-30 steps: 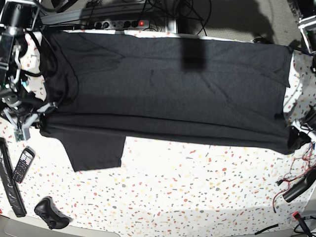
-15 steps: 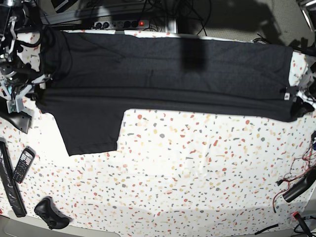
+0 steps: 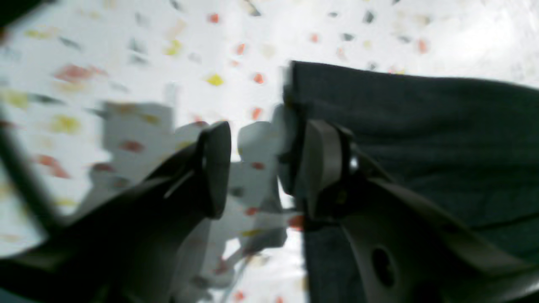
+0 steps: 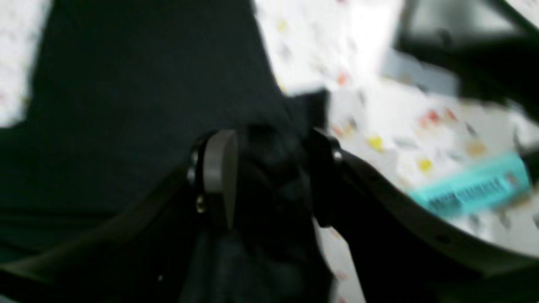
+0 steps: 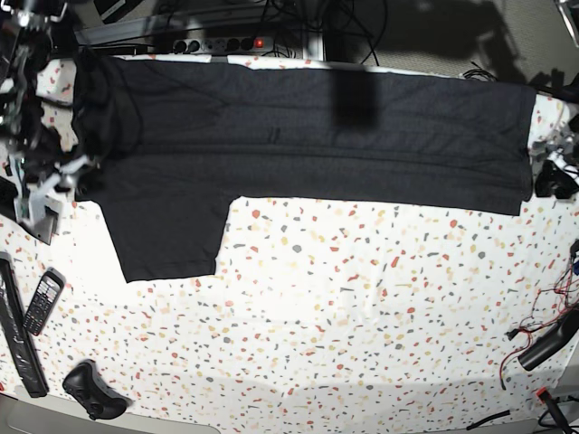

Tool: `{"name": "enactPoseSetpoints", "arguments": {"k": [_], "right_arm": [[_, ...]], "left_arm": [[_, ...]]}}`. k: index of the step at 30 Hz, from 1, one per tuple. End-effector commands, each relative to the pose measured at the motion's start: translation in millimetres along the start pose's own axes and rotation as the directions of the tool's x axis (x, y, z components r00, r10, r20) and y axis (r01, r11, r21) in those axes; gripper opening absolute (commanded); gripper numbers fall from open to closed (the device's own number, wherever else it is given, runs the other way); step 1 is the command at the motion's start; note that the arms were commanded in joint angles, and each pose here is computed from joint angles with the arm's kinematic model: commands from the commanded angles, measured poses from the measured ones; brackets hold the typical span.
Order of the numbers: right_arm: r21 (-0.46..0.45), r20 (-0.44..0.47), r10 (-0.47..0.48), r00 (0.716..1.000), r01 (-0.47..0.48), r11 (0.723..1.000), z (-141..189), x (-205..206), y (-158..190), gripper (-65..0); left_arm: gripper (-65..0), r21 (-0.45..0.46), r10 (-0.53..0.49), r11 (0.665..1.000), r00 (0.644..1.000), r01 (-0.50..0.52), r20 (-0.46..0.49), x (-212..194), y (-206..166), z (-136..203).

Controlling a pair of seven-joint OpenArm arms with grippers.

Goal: Fold the T-shirt properly
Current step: 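Release and reposition the right gripper at the sleeve end of the folded strip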

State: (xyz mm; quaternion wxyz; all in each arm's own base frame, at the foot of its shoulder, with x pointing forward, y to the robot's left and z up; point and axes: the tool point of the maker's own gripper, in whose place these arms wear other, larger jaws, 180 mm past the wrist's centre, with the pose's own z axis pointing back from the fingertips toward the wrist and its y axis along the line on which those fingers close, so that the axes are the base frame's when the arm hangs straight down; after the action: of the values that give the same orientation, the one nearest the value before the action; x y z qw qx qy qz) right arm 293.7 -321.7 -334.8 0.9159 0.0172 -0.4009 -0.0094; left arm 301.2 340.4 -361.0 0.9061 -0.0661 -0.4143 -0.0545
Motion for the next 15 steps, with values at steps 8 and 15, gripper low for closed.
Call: {"name": "enactPoseSetpoints", "arguments": {"k": [8,15], "right_arm": [[0.072,0.096,0.005,0.995,-0.012,0.997,-13,66,18,-38.3],[0.116,0.050,0.029,0.998,-0.035,0.993,-61,101,36,-38.3]], "left_arm": [[-38.1,-0.016,-0.021,1.000,0.988,0.024,0.152,52,-10,6],[-38.2,-0.085,0.060,0.995,0.979,-0.044,0.194,55,-44,-17]]}}
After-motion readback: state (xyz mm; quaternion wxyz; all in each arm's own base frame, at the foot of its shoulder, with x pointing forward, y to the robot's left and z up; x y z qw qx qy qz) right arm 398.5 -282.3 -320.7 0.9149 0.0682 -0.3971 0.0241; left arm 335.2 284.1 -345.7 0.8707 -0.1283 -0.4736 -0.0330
